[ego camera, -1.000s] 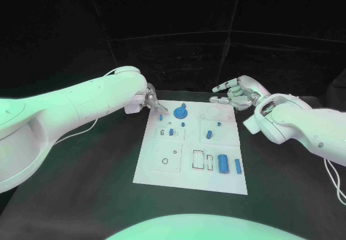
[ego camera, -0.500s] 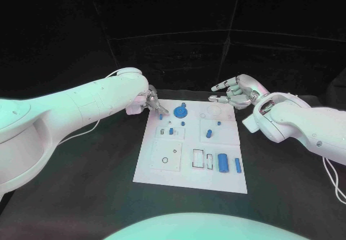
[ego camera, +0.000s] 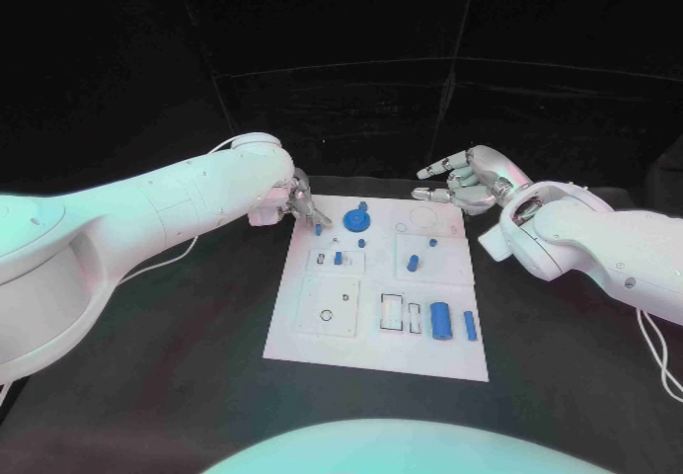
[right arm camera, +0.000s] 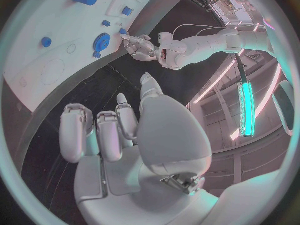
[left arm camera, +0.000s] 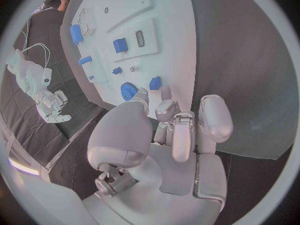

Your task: Assemble the parts on the task board

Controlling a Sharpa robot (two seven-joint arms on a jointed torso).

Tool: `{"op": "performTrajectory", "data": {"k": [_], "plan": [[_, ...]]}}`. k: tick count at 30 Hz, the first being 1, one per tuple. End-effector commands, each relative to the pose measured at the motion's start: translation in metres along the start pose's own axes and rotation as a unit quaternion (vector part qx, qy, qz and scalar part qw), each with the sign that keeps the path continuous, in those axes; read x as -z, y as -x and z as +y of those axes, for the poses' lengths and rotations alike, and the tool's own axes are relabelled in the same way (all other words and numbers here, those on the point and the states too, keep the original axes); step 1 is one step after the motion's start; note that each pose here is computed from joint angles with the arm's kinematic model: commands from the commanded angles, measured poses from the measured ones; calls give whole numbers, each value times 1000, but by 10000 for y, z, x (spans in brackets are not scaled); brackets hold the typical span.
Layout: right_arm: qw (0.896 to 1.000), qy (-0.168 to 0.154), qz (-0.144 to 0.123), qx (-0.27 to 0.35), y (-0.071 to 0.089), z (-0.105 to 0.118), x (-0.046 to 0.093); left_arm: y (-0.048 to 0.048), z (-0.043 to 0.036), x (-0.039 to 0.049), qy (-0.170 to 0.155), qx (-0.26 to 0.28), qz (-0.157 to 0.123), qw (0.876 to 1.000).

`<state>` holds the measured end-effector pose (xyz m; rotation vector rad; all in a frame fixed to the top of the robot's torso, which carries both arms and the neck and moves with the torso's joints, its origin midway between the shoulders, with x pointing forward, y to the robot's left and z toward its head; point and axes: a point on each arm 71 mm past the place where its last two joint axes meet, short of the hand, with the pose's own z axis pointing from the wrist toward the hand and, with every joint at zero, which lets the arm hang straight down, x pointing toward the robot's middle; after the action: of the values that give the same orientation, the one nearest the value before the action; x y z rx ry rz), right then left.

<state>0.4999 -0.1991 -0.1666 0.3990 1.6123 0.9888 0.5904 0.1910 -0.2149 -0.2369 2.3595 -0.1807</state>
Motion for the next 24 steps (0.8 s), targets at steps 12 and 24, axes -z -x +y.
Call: {"op": "performTrajectory", "data": {"k": [12,24], "plan": [[1000,6,3,-1,-7,21,-11,-34,-35,-4,-10,1,15,1000],[1000,5,3,-1,-9,20,-15,-41,-54,-1,-16,7,14,1000]]}}
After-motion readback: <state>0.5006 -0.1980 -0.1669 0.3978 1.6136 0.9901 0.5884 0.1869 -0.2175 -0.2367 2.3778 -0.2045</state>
